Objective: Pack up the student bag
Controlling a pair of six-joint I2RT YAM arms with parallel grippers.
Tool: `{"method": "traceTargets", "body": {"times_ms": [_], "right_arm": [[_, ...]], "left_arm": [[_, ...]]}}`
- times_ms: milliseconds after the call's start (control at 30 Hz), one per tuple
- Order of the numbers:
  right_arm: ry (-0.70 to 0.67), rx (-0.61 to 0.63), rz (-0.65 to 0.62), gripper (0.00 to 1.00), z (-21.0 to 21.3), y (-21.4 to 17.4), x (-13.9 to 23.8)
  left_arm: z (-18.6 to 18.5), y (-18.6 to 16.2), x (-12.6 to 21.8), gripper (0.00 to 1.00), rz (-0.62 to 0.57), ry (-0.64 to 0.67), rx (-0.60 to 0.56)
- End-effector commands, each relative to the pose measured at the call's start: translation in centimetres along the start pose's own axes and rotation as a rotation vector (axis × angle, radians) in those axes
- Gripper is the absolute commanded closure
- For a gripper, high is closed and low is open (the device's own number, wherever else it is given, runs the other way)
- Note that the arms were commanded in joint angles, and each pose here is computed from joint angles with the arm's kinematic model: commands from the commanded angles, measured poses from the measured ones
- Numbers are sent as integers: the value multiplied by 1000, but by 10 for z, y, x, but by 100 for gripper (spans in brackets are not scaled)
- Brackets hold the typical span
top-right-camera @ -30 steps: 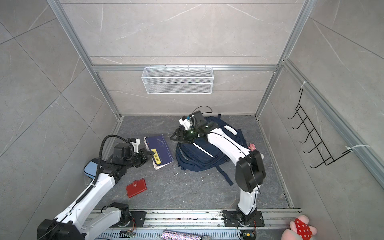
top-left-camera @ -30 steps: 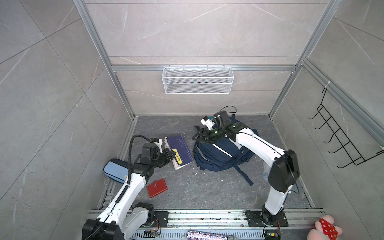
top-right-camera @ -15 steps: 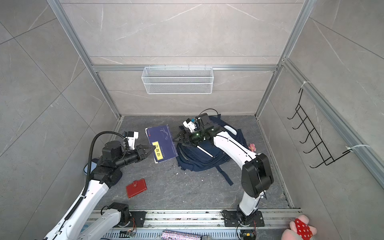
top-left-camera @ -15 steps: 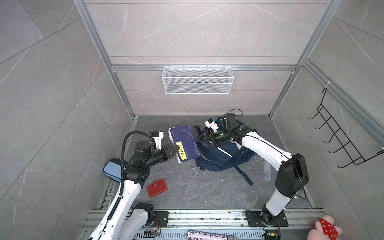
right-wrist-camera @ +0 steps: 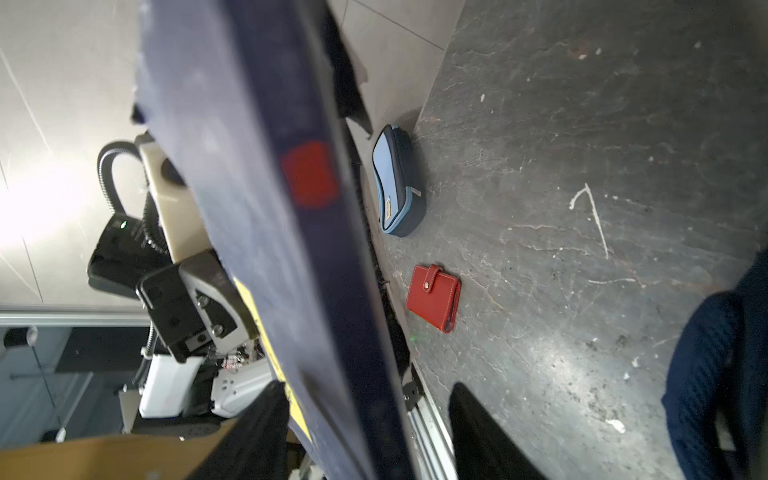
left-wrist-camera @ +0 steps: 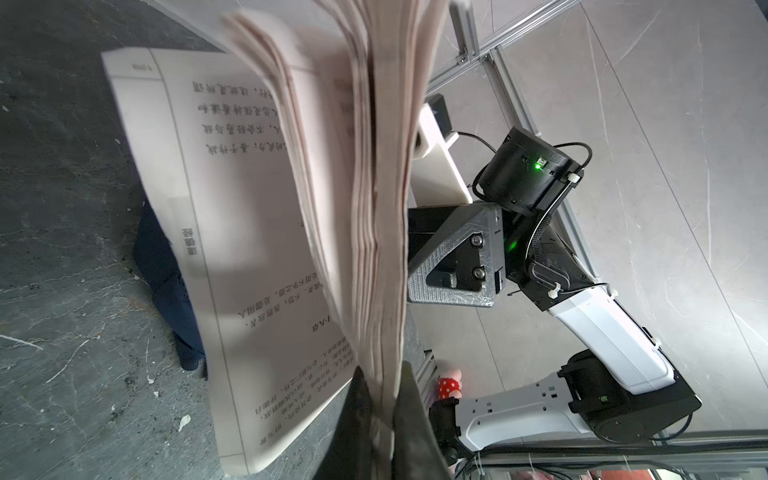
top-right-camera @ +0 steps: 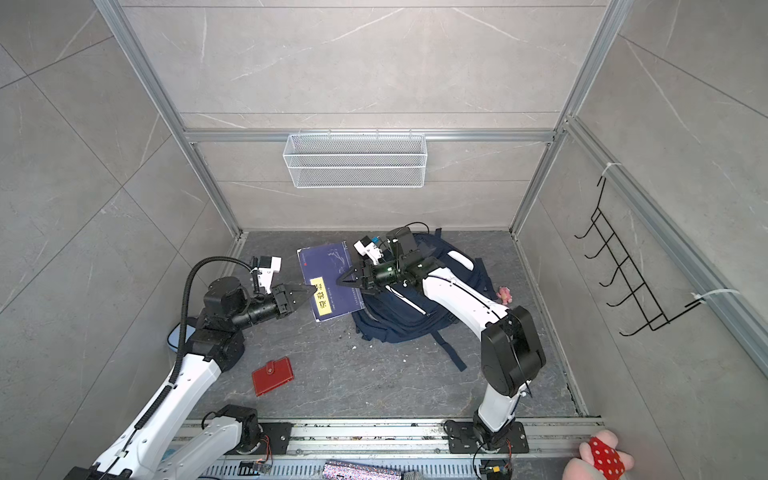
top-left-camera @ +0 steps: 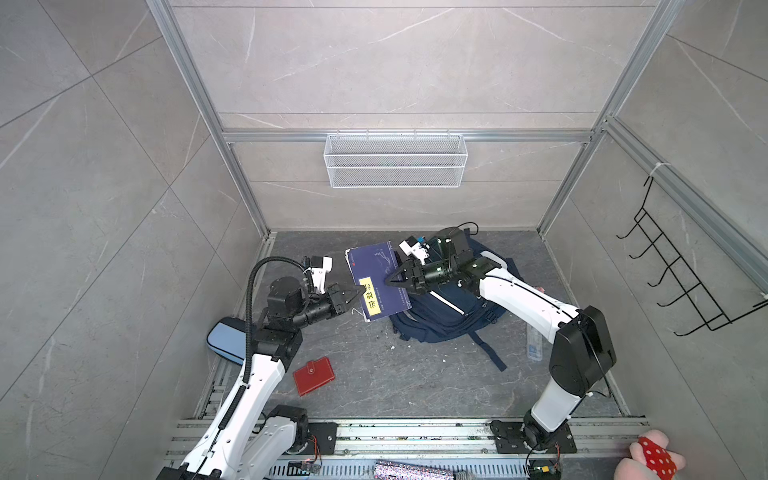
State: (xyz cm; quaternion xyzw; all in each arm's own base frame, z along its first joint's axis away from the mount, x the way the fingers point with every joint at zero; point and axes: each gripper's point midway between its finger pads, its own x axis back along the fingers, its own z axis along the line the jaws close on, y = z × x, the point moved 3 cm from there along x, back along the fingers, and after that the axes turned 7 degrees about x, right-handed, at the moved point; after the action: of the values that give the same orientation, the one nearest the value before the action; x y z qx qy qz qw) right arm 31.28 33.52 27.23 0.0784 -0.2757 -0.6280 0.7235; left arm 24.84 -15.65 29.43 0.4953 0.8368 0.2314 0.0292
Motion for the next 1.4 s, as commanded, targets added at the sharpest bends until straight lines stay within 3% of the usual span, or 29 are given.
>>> {"method": "traceTargets", "body": {"times_ms": [0, 67, 100, 200, 233, 333, 533, 767, 1067, 1367], "right_arm": [[54, 80, -20, 74, 24, 6, 6], [50, 80, -36, 89, 26, 10, 9], [48, 82, -42, 96, 26, 12, 11], [3, 91, -87, 100, 26, 25, 24], [-18, 113, -121, 100, 29, 32, 32], [-78, 184, -239, 100, 44, 60, 60], [-153, 266, -512, 100, 92, 116, 107], [-48, 259, -714, 100, 121, 140, 123], [16, 182, -742, 100, 115, 133, 109], [46, 148, -703, 100, 107, 120, 101]], "left_arm": [[-15, 7, 3, 100, -18, -38, -57], [-8, 10, 2, 100, -32, 4, -48], [-5, 11, 2, 95, -39, 27, -44], [6, 16, 6, 51, -75, 124, -28], [8, 18, 7, 42, -86, 148, -28], [4, 24, 12, 29, -137, 158, -28], [-33, 29, 4, 20, -234, -47, -8], [-82, 37, -28, 20, -366, -191, -52], [-134, 58, -53, 17, -484, -415, -106], [-136, 74, -50, 20, -574, -416, -65]]}}
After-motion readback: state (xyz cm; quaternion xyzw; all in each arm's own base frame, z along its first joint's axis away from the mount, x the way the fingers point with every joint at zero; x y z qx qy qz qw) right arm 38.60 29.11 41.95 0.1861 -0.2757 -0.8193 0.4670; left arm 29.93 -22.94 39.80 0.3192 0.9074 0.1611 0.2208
